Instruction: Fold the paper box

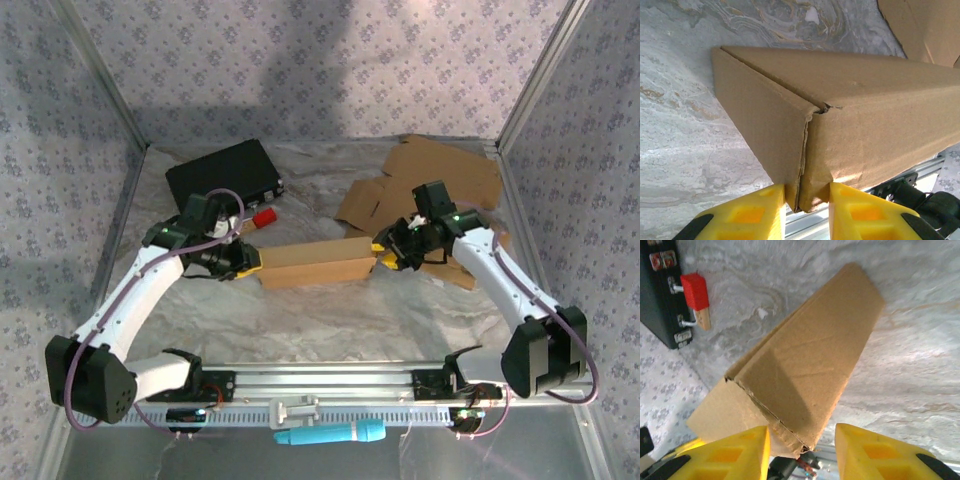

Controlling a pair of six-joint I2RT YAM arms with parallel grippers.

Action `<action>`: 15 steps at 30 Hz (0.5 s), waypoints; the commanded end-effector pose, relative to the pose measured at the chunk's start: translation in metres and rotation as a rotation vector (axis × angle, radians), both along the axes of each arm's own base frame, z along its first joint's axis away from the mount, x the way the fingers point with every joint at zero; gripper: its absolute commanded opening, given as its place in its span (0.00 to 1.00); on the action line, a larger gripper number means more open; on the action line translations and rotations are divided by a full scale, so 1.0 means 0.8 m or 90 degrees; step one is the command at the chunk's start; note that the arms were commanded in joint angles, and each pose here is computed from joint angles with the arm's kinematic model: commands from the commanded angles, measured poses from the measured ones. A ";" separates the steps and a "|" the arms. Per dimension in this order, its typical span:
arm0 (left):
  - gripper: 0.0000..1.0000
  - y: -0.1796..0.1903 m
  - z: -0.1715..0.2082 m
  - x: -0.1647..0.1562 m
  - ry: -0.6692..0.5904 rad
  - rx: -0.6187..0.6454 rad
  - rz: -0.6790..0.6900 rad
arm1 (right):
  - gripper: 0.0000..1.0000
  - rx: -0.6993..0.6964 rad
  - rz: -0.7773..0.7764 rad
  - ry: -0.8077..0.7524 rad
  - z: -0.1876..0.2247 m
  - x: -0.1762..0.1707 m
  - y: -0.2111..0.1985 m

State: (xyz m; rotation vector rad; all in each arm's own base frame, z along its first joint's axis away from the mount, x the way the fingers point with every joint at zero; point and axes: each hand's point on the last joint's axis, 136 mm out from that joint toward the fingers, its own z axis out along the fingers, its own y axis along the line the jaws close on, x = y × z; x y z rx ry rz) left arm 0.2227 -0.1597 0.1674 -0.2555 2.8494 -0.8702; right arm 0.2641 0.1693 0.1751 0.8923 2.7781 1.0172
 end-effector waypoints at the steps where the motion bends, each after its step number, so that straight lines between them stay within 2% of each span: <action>1: 0.26 0.022 -0.031 -0.031 0.048 0.098 -0.009 | 0.44 -0.056 -0.021 -0.044 0.018 -0.004 -0.035; 5: 0.24 0.023 -0.038 -0.040 0.046 0.123 -0.007 | 0.54 -0.022 -0.065 -0.034 0.006 0.012 -0.047; 9: 0.24 0.018 -0.039 -0.044 0.045 0.120 -0.007 | 0.64 0.015 -0.075 0.002 -0.010 0.033 -0.034; 12: 0.24 0.013 -0.046 -0.049 0.052 0.121 -0.007 | 0.68 0.018 -0.041 0.081 -0.040 0.021 -0.011; 15: 0.24 0.012 -0.055 -0.051 0.057 0.123 0.003 | 0.67 0.016 -0.003 0.130 -0.074 -0.001 0.009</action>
